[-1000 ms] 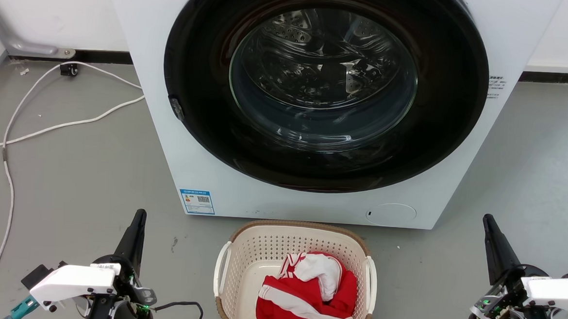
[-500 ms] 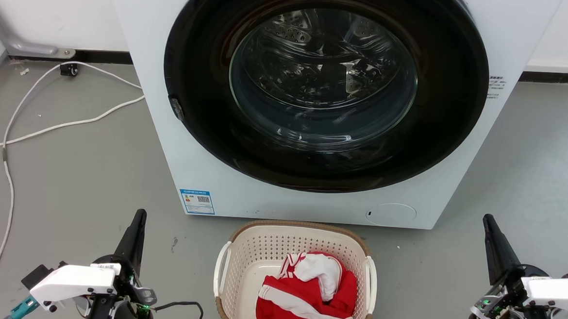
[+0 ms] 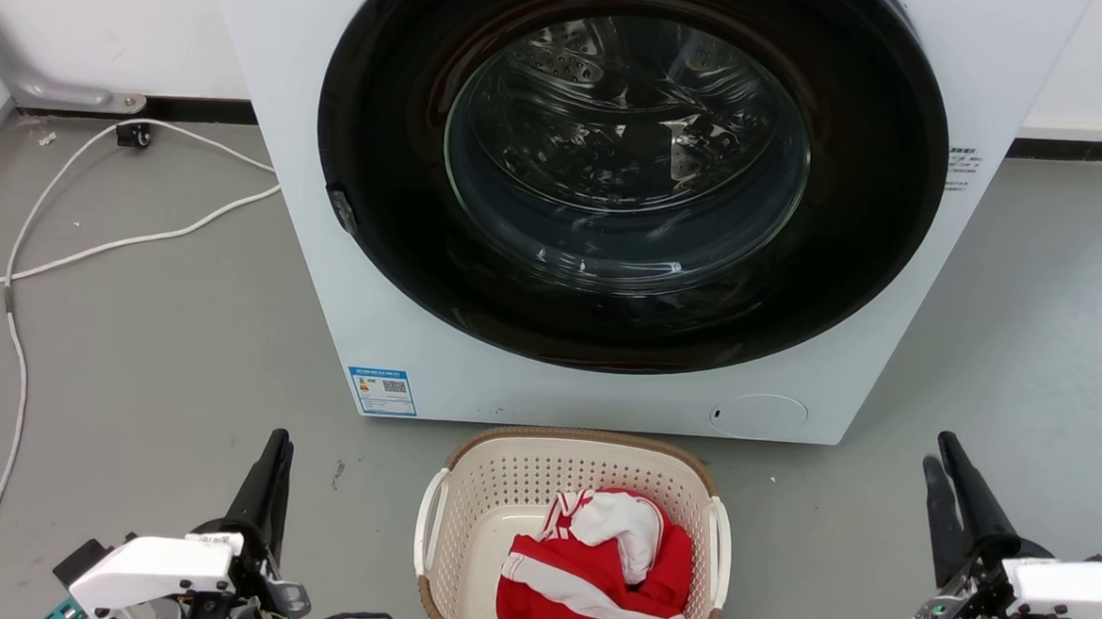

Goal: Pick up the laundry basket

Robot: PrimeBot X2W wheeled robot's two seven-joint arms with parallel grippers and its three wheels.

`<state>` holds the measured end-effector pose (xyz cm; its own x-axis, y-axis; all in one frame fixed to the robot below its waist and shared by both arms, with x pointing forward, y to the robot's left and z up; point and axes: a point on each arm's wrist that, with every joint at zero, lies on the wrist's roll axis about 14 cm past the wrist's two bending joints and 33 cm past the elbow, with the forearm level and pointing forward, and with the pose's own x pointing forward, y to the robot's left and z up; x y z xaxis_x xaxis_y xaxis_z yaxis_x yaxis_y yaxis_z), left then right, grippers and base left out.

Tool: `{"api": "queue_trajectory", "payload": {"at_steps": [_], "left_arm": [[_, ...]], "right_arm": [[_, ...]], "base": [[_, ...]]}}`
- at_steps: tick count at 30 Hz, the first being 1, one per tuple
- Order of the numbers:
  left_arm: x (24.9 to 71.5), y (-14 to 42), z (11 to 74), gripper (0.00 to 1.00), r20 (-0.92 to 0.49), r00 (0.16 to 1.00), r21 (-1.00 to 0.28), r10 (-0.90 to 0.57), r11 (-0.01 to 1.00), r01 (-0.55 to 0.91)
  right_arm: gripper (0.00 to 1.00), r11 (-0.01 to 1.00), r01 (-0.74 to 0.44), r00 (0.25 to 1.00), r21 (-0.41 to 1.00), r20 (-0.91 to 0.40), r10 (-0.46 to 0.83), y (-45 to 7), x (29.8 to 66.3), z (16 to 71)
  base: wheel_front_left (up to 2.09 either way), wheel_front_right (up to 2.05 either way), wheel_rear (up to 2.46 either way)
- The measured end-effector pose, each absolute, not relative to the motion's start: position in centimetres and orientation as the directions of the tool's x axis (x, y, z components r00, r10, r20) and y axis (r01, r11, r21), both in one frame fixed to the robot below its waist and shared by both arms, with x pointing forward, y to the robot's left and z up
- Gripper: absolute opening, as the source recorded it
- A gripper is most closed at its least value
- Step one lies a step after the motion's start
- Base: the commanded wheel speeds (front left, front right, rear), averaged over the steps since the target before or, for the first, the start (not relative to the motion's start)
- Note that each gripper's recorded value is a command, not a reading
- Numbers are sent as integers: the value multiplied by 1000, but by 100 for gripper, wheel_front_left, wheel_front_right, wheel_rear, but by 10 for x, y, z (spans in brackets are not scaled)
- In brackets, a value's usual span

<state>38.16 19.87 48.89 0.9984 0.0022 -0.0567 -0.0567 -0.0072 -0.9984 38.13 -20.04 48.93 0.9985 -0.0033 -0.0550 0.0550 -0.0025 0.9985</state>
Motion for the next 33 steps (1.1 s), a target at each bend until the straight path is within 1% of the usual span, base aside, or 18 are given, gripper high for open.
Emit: {"api": "queue_trajectory", "payload": {"at_steps": [2, 6, 11, 17, 25, 33], "left_arm": [[379, 197, 484, 100, -71, 997, -997, 1, -9, -71], [380, 192, 486, 100, -66, 998, -998, -3, -3, -66], [381, 184, 487, 100, -63, 998, -997, -15, 52, -62], [383, 181, 494, 100, -45, 999, -983, -18, 179, -41], [383, 174, 499, 100, -29, 999, -931, -35, 366, -14], [382, 163, 500, 100, -28, 998, -848, -61, 530, 9]], "right_arm": [[100, -3, 69, 998, 998, -69, -11, -201, 378, 484], [100, 14, 61, 998, 998, -61, -18, -200, 379, 487], [100, 73, 69, 997, 995, -67, -29, -200, 376, 485], [100, 223, 55, 998, 973, -48, -37, -202, 376, 492], [100, 432, 33, 999, 901, -19, -37, -201, 374, 501], [100, 593, 30, 999, 804, -17, -28, -197, 371, 501]], "base": [[0, 0, 0], [0, 0, 0], [0, 0, 0], [0, 0, 0], [0, 0, 0], [0, 0, 0]]}}
